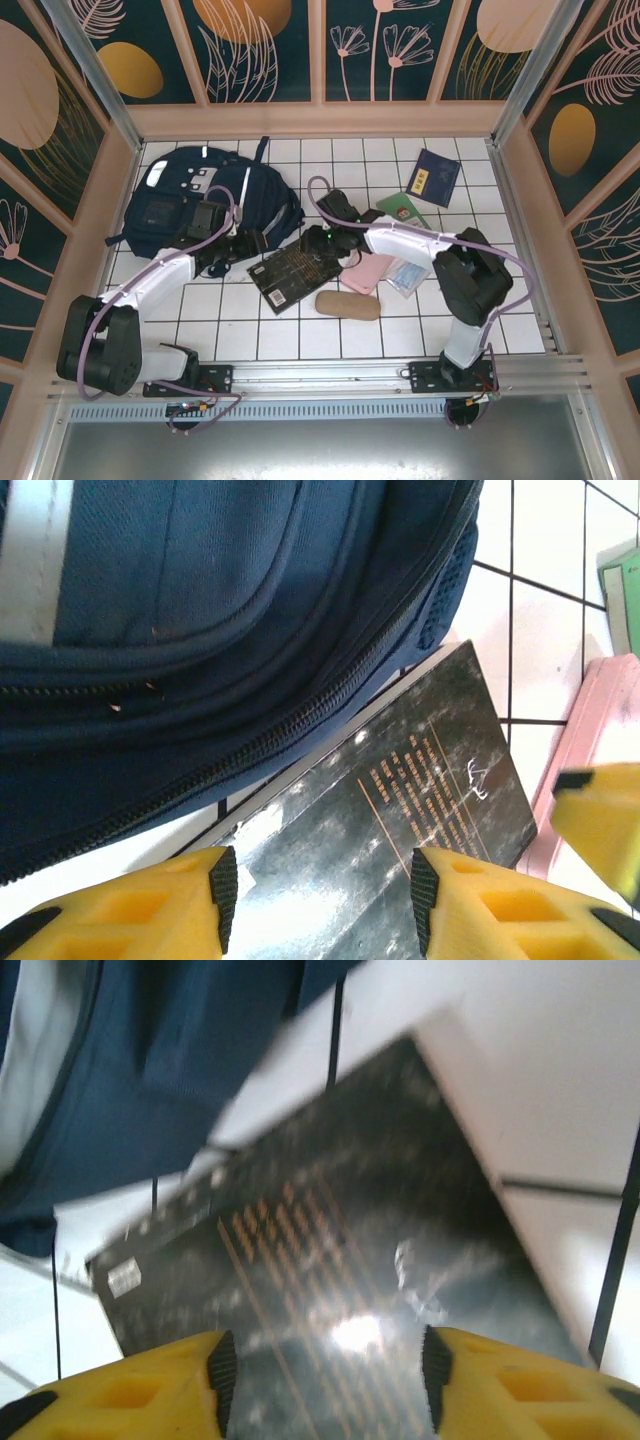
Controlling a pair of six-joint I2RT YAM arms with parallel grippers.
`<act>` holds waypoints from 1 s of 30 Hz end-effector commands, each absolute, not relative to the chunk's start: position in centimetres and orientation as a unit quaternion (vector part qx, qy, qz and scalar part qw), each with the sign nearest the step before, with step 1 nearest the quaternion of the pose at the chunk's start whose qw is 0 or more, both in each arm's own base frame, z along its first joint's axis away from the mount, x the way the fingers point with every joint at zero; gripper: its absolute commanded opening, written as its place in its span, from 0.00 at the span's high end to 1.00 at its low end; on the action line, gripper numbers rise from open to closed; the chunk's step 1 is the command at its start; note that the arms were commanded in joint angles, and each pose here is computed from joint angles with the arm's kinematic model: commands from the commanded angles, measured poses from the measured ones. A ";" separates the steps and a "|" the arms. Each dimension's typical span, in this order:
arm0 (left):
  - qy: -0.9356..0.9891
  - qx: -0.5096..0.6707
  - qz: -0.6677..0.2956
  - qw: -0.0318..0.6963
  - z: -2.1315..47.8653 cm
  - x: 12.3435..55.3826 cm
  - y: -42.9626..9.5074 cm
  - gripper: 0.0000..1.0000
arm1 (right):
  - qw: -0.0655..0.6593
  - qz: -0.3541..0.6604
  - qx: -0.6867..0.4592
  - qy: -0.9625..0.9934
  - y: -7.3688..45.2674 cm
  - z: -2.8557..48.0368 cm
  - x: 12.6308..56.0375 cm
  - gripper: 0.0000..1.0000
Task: Pack the student bag
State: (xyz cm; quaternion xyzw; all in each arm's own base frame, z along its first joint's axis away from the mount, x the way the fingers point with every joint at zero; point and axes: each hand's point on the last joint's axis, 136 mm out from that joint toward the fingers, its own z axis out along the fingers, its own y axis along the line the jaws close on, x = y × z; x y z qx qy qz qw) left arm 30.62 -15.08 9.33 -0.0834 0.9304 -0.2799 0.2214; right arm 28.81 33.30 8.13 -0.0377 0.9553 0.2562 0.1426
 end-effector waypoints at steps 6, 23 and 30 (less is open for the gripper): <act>0.939 -0.073 -0.271 0.198 6.3 29.7 -16.6 0.49 | 0.071 0.239 0.019 0.968 31.4 6.3 22.0 0.39; 0.959 -0.083 -0.224 0.153 1.9 28.3 -15.9 0.46 | 0.082 0.242 0.037 0.966 32.7 4.0 26.6 0.35; 0.947 -0.080 -0.280 0.138 3.1 26.9 -18.0 0.47 | 0.116 0.235 0.030 0.965 31.9 4.5 30.6 0.35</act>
